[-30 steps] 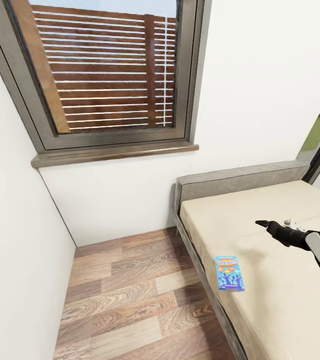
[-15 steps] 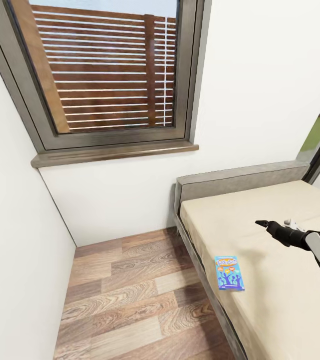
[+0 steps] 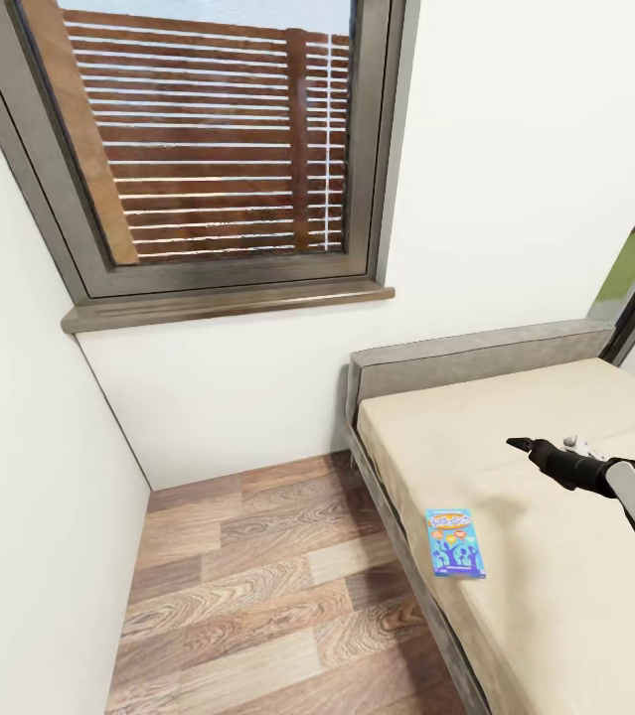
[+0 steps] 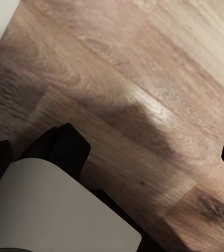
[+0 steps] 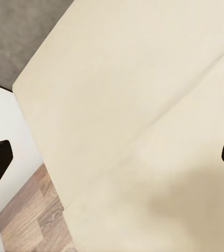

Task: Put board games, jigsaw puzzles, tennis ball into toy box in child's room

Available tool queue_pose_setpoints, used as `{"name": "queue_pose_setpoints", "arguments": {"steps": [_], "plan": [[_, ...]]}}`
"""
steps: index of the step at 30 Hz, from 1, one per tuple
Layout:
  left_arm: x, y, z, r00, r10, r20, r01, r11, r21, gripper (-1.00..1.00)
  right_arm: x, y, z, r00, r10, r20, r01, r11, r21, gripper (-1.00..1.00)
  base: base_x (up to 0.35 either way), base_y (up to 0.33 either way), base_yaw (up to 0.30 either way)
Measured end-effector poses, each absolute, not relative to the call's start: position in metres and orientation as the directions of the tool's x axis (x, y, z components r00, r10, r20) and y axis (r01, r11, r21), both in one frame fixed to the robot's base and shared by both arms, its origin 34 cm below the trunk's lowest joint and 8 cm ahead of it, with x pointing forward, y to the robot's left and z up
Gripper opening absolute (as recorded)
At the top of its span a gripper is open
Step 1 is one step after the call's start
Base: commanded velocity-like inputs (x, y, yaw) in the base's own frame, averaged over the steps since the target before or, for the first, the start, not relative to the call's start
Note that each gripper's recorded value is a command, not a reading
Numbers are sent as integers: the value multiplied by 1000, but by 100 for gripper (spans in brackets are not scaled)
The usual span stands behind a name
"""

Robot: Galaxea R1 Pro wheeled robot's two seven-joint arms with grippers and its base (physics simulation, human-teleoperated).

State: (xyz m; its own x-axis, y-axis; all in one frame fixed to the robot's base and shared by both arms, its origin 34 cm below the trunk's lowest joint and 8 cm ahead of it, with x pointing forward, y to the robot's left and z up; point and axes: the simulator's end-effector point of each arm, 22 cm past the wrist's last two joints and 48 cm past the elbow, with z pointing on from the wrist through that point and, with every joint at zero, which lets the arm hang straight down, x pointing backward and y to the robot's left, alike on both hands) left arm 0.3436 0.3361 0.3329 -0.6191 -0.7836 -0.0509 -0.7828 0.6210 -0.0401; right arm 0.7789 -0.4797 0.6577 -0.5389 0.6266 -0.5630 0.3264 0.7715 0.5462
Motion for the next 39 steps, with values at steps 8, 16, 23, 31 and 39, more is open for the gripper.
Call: {"name": "queue_pose_setpoints", "arguments": {"steps": [8,16,23,31,39], "plan": [[345,338,333,-620,-782,-61,-781,623,-39,100,780,-480,660,-538,624,-567,323,773,545,100,160,0,0],[345,338,333,-619,-783,-64,-782,622,-39,100,783,-479,666,-531,619,-579,312,778,545,100,96,0,0],[345,338,333,-616,-785,-64,-785,619,-40,100,786,-479,673,-525,612,-591,300,783,545,100,32,0,0],[345,339,333,-615,-786,-64,-786,618,-40,100,788,-477,677,-521,608,-599,291,787,545,100,11,0,0],[346,339,333,-614,-786,-64,-786,617,-41,100,789,-477,678,-520,606,-602,288,788,545,100,3,6,-6]]}}
